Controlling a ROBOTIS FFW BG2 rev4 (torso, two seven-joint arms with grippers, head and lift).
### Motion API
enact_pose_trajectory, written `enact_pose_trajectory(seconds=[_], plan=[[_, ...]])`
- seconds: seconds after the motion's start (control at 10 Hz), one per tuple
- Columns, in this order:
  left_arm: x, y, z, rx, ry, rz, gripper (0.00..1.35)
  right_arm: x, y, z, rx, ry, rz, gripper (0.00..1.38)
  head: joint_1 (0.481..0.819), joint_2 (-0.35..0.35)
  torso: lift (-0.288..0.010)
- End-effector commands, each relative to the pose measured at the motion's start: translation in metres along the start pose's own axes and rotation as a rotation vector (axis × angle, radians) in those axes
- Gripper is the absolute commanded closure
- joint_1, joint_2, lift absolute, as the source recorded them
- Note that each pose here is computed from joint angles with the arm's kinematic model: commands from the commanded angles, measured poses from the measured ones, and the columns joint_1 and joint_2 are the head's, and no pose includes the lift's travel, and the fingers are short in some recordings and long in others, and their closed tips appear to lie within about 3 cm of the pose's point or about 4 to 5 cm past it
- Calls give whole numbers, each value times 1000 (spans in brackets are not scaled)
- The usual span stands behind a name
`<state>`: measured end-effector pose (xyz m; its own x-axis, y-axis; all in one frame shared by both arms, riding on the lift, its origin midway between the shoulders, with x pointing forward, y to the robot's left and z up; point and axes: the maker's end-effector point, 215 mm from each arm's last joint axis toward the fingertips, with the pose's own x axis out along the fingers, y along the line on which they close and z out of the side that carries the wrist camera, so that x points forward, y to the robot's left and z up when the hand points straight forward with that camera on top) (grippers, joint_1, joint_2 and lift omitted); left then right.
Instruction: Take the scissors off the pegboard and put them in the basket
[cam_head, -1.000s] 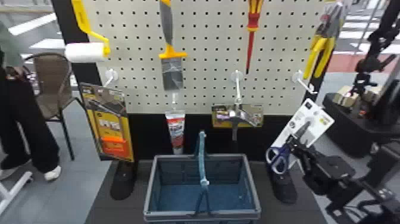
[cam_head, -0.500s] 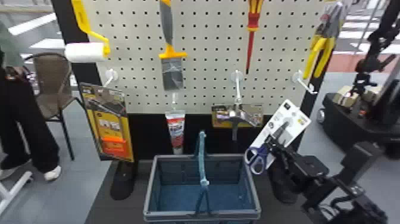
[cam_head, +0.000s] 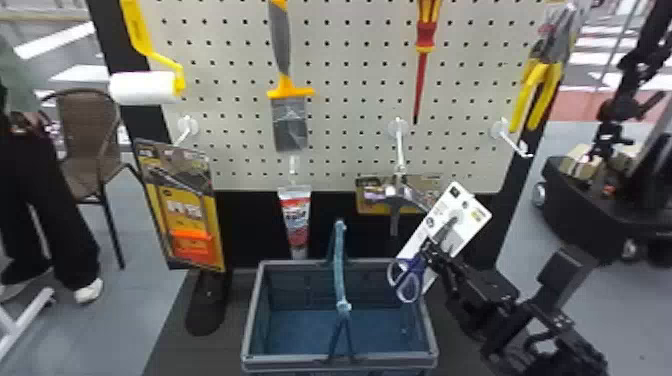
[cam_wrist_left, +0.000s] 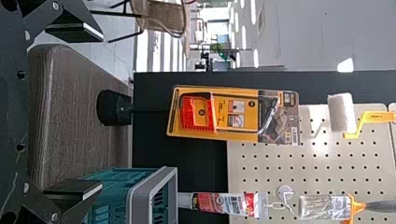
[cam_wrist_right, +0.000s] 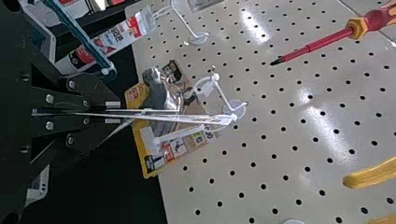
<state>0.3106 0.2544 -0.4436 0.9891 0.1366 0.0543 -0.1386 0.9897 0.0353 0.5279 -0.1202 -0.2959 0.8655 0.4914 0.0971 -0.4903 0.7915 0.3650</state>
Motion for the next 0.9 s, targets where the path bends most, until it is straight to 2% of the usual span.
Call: enact_pose_trajectory(seconds=[0.0, 0.3, 0.8], plan=[[0, 0, 0, 0, 1, -1, 188, 6, 8, -13, 23, 16, 17, 1228, 549, 0, -100], [0, 0, 0, 0, 1, -3, 188, 18, 23, -61, 86, 79, 54, 1228, 549, 0, -100], [0, -1, -2, 0, 5, -4, 188, 25, 31, -105, 126, 128, 79, 1228, 549, 0, -100]])
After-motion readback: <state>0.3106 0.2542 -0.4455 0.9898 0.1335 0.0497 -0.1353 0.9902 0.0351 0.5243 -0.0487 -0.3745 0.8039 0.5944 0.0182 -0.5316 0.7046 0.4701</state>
